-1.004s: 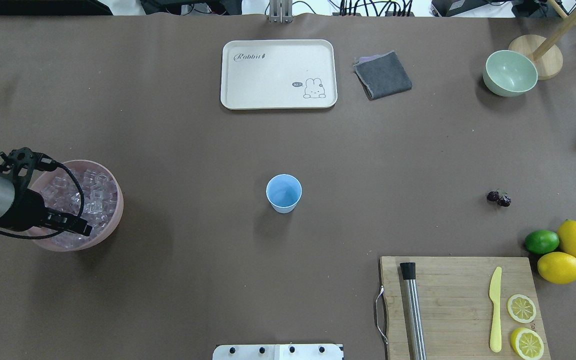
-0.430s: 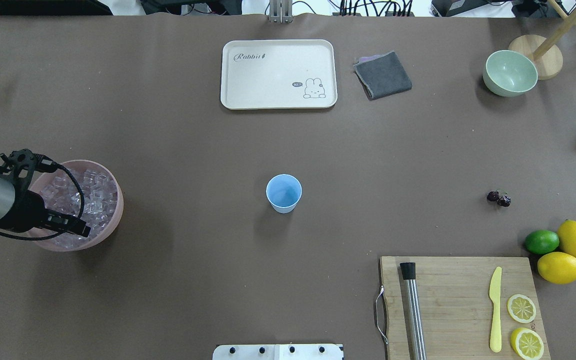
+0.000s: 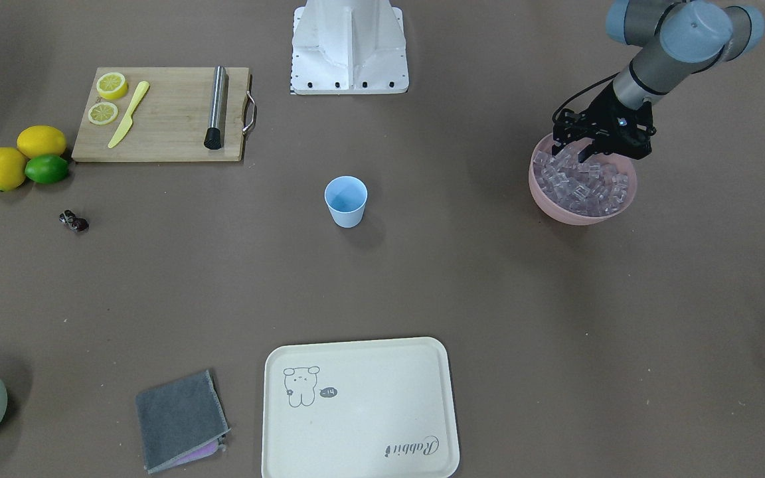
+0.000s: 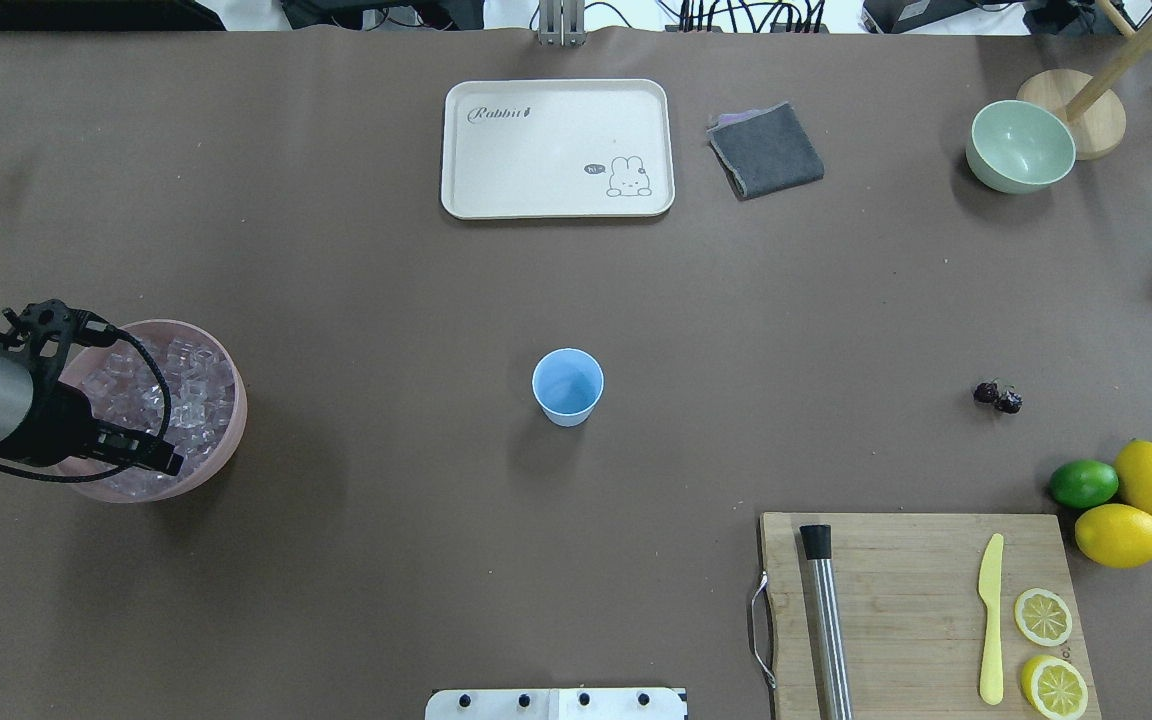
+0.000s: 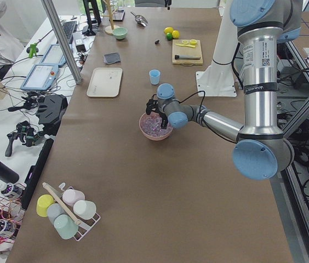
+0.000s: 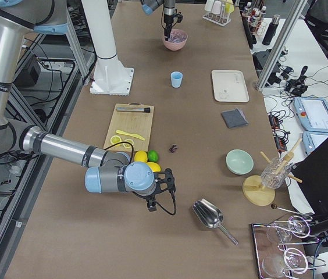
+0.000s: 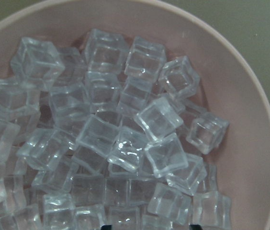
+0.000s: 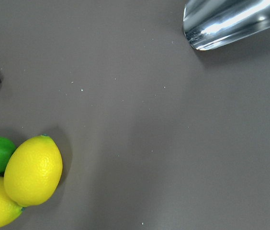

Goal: Put ice and cherries in cup
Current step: 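Reach the left gripper into the pink bowl and grasp an ice cube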

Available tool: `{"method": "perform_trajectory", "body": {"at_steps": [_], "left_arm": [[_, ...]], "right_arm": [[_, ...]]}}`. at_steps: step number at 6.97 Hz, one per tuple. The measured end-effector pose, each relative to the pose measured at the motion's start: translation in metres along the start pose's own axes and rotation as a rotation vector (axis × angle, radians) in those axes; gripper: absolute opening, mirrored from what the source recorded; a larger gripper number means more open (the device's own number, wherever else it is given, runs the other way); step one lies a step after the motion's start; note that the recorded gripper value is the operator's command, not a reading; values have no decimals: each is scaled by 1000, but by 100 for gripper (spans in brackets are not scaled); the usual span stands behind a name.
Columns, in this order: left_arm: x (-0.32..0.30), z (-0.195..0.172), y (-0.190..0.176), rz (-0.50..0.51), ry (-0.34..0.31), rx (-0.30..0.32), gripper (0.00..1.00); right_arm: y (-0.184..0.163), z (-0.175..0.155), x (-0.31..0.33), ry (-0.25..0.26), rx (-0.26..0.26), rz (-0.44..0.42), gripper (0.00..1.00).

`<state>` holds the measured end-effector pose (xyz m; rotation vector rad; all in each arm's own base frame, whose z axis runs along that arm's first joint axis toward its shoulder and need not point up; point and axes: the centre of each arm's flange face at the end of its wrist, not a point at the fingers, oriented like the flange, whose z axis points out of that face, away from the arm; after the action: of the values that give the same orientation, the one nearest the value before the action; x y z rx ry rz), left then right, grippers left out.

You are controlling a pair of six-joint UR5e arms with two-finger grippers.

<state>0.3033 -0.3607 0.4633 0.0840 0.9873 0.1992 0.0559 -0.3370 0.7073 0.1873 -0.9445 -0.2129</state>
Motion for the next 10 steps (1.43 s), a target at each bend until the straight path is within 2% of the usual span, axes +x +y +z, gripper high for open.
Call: {"method": "perform_trajectory", "body": {"at_steps": [1, 2, 3, 4, 7, 8, 10], "left_arm": [[2, 1, 1, 1, 2, -3, 50], [3, 3, 1, 0, 3, -6, 32], [3, 5, 3, -1, 2, -11, 7], [1, 5, 4, -3, -1, -13, 0], [2, -4, 4, -9, 14, -14, 0], [1, -22, -1, -18, 48, -13, 0], [6, -83, -24, -47, 165, 12, 0]], "right_arm": [[0, -1, 0, 0, 1, 0, 100], [0, -1, 0, 1, 3, 0, 100], [0, -2, 0, 1, 4, 0, 100], [0, -2, 0, 1, 5, 1, 100], [-1, -4, 0, 2, 10, 0, 100], [0, -4, 0, 2, 11, 1, 100], [0, -4, 0, 1, 12, 3, 100]]}}
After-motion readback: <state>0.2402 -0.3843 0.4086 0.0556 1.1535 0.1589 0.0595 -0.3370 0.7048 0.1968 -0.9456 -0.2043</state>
